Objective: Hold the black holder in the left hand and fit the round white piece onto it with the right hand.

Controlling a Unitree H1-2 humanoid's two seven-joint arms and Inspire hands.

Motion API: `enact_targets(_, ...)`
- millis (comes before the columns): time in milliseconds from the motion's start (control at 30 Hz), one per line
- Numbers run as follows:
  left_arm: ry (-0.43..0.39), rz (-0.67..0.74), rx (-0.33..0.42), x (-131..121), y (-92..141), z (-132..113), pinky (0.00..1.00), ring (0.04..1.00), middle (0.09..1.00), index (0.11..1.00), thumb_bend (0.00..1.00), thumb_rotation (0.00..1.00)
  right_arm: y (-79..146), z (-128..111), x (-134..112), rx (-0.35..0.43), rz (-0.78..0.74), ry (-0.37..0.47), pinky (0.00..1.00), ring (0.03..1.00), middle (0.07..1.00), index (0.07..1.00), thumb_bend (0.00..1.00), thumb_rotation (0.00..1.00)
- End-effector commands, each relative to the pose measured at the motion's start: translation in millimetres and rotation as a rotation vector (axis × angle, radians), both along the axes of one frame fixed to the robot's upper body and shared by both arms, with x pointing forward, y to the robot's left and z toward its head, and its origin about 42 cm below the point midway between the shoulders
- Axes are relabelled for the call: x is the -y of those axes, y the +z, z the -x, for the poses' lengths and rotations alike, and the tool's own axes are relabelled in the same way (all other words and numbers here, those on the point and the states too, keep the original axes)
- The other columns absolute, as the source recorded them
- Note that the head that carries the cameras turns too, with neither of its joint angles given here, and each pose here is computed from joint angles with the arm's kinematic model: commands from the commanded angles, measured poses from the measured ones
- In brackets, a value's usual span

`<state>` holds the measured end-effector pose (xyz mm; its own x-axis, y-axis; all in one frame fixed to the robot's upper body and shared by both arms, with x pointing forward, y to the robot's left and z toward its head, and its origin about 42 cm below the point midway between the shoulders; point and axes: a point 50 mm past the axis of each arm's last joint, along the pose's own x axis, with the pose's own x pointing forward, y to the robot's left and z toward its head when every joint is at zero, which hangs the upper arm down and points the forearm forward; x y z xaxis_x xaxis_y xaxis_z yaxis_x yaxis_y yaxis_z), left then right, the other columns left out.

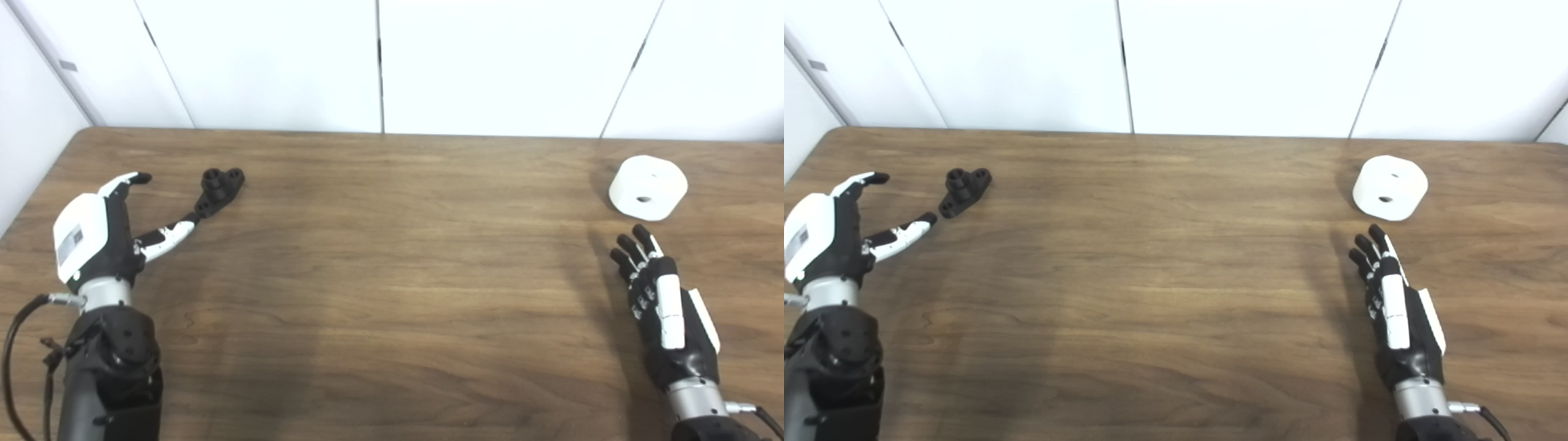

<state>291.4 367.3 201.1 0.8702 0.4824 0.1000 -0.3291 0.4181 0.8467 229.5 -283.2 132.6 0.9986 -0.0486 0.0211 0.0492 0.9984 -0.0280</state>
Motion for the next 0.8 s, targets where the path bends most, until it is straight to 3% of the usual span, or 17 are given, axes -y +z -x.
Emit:
enact_targets(0,0.012,-0.04,0.037,-2.7,13.3,-10.8,0.83,0.926,0.903,0.806,0.78,0.35,6.2,4.2,4.4,0.047,0.016,0.008,1.0,0.935,0.941,0.964,0.53,1.0)
enact_targets(367,0.003,-0.049,-0.093,-8.1,-7.1,-51.1,0.9,0.965,0.931,0.797,0.82,0.47,4.8,4.8,4.4,0.045,0.039,0.007,1.0,0.935,0.935,0.962,0.54,1.0)
enact_targets(767,0.009,-0.101,-0.106,-9.7,-22.9,-77.1,1.0,0.969,0.928,0.783,0.89,0.49,0.6,6.2,0.4,0.039,0.042,0.003,1.0,0.943,0.934,0.957,0.52,1.0)
